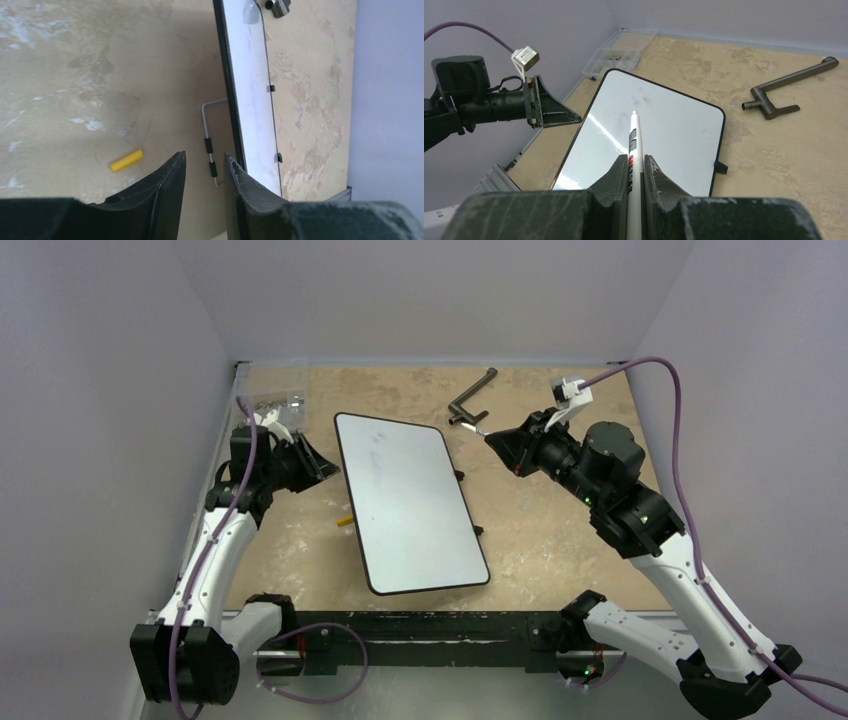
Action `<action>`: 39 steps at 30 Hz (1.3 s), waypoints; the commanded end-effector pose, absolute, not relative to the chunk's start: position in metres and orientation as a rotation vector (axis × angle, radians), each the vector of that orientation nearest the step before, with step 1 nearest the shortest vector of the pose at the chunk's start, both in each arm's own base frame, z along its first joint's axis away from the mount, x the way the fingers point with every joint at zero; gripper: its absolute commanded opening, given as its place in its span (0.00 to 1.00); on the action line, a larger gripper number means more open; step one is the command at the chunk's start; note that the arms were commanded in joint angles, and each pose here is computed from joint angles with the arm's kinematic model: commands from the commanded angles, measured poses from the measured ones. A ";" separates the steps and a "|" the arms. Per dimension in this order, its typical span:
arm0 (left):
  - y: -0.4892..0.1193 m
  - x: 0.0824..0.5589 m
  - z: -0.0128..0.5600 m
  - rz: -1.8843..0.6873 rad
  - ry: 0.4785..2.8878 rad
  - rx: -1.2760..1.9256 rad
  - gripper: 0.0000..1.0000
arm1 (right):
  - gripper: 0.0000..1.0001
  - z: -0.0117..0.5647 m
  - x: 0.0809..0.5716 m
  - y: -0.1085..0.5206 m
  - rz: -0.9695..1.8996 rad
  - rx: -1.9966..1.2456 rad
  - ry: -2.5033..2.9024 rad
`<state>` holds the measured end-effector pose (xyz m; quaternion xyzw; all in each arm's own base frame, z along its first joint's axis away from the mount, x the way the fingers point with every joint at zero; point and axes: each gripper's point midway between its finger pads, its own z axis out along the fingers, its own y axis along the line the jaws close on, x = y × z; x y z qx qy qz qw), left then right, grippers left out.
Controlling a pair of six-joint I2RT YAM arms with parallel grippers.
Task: Write a sentence on the whiteboard
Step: Move the whiteboard to the center of the board.
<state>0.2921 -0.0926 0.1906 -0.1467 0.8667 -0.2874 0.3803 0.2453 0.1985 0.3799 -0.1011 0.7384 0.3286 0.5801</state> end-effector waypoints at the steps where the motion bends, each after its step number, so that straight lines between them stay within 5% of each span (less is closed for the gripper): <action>1: -0.116 0.299 0.211 -0.918 2.140 -0.251 0.32 | 0.00 0.399 0.241 0.191 0.758 -0.237 1.672; 14: -0.115 0.288 0.225 -0.896 2.119 -0.200 0.32 | 0.00 0.397 0.241 0.191 0.753 -0.242 1.674; 24: -0.129 0.299 0.208 -1.011 2.160 -0.189 0.14 | 0.00 0.394 0.240 0.191 0.752 -0.243 1.681; 39: -0.169 0.333 0.228 -1.073 2.207 -0.031 0.06 | 0.00 0.389 0.242 0.191 0.741 -0.245 1.688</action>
